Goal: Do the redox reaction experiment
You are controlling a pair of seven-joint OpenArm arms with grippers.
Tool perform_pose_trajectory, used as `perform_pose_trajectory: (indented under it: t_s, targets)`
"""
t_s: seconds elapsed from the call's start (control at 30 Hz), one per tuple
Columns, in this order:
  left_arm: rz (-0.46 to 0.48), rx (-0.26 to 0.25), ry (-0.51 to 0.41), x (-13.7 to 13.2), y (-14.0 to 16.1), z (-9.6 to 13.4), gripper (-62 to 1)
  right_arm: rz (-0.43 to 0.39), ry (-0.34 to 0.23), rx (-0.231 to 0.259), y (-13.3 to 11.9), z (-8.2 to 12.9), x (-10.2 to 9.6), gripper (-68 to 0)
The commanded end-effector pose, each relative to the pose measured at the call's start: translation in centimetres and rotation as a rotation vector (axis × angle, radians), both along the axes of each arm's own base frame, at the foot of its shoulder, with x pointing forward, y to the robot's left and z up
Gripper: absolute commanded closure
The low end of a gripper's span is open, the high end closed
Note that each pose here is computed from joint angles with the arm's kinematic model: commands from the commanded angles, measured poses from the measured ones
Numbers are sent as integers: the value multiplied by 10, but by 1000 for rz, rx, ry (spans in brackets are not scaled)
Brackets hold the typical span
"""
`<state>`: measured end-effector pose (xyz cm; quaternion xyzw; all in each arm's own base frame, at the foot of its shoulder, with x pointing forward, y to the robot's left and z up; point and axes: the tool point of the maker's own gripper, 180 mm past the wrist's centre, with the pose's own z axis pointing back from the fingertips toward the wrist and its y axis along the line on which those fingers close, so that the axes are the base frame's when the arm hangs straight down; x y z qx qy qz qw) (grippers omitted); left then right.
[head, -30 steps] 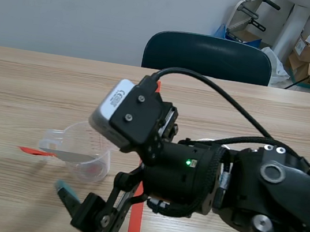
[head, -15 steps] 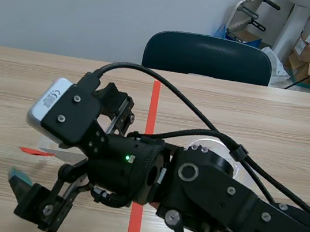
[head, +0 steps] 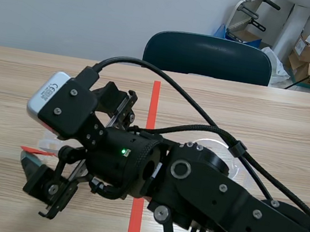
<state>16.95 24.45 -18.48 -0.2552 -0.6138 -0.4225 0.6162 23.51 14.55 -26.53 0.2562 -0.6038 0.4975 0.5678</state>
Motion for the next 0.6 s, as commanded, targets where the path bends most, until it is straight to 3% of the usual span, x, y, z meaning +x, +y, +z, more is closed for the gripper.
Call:
perform_pose_trajectory:
  t_s: [0.0,0.2,0.33,0.5,0.57]
  targets:
    - [0,-31,-27,3,-2,9,-623,-17,-32,31,0,12,8,-431]
    - [-5,-57,-34,2,-3,14,-623,-28,-51,55,-2,17,10,-275]
    - [-23,-76,-35,1,-8,17,-623,-59,-70,73,-5,21,16,-134]
    - [-77,-87,-19,-5,-18,18,-623,-66,-72,72,-6,21,17,-10]
    - [-87,-93,-21,-6,-21,19,-623,-66,-72,70,-7,21,17,-9]
